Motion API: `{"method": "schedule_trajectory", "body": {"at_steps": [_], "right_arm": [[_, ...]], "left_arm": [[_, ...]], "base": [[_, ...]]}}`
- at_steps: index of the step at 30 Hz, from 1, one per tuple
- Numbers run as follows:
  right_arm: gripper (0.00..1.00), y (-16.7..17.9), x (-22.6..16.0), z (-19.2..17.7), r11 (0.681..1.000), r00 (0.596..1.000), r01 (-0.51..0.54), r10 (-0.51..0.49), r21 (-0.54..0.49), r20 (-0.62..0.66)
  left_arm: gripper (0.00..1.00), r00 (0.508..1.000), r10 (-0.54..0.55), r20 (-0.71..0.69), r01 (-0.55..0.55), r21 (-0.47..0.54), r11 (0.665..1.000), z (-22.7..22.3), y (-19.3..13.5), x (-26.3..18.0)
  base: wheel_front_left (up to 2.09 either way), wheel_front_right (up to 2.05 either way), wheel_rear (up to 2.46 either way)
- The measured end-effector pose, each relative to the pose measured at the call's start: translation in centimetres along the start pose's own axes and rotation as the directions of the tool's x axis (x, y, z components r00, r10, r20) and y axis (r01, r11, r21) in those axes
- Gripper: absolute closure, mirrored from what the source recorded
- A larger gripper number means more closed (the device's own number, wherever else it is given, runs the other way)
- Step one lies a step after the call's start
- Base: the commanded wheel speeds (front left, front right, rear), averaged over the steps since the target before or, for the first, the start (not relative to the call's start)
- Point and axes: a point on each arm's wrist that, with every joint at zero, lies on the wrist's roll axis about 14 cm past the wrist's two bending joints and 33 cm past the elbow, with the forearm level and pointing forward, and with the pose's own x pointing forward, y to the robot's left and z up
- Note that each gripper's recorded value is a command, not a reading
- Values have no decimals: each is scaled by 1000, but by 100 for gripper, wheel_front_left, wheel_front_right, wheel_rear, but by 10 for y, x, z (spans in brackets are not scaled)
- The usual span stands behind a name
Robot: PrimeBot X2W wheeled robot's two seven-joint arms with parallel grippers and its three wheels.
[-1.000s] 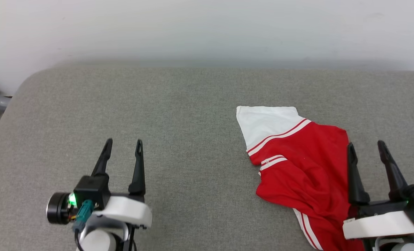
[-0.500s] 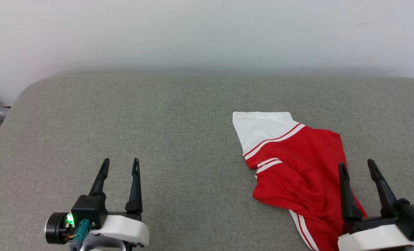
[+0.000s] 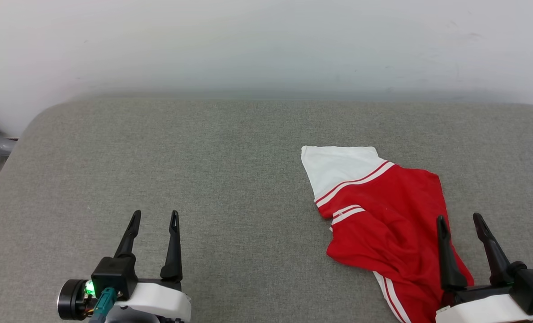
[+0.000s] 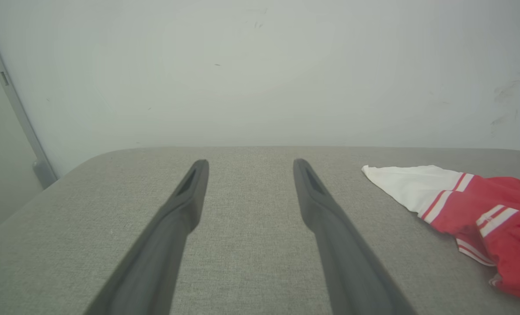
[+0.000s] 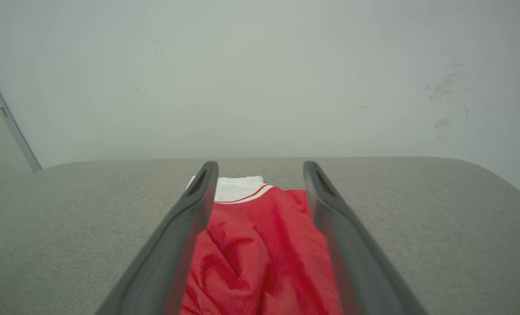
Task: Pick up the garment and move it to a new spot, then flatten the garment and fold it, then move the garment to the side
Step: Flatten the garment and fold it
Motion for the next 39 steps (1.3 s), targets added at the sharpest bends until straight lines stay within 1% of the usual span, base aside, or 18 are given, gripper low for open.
{"method": "schedule_trajectory", "body": {"at_steps": [21,25,29,33,37,39], "right_arm": [[0,1,-3,2,1000,1000,1,-1,8,6],[0,0,-3,2,1000,1000,4,-4,9,4],[0,0,-2,2,1000,1000,4,-4,9,5],[0,-2,2,2,1000,1000,9,-9,8,7],[0,-4,8,2,1000,1000,13,-13,8,10],[0,-6,11,1,1000,1000,17,-17,7,10]], "left_arm": [[0,1000,-12,-15,12,2,1000,-5,-1,-2],[0,999,-28,-18,28,-1,1000,-6,-4,-1],[0,997,-70,19,70,-8,997,5,-14,14],[0,987,-133,89,133,0,991,26,-27,39],[0,961,-213,179,208,47,977,57,-43,71],[0,942,-266,206,256,73,964,68,-56,85]], "base": [[0,0,0],[0,0,0],[0,0,0],[0,0,0],[0,0,0],[0,0,0]]}}
